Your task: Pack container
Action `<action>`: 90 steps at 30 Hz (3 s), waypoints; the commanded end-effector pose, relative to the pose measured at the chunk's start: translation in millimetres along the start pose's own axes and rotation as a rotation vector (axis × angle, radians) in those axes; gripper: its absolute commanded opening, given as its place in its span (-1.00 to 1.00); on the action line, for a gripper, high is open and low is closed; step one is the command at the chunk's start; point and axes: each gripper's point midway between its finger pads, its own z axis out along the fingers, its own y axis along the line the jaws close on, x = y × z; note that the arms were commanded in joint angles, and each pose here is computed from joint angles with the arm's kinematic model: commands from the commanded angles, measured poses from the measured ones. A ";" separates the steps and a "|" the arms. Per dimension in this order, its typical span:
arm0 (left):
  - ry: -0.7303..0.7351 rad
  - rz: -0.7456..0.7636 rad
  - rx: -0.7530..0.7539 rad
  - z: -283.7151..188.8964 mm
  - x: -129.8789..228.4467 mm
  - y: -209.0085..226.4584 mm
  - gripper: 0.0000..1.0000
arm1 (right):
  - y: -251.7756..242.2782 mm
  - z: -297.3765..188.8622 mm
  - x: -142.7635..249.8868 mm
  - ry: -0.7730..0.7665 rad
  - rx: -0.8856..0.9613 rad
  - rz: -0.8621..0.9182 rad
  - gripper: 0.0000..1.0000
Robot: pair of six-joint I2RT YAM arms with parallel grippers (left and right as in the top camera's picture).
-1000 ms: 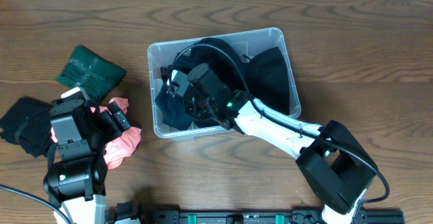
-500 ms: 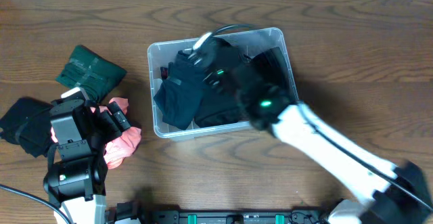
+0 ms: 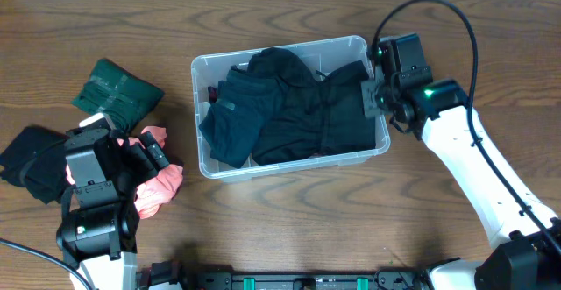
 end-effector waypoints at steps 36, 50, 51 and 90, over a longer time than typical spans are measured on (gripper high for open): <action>-0.047 -0.021 -0.011 -5.1 -13.6 1.5 0.96 | 6.6 -14.7 47.7 0.194 -0.023 -0.069 -0.37; 0.261 -0.518 -0.276 58.9 34.7 87.9 0.96 | -68.5 -35.4 33.4 0.139 0.105 0.076 0.01; 0.289 -0.552 -0.273 65.5 39.2 93.1 0.96 | -70.5 -35.5 33.5 0.139 0.107 0.082 0.01; 0.072 -0.360 0.486 9.6 -75.4 -0.2 -0.89 | -73.1 -35.4 31.5 0.130 0.105 0.093 -0.06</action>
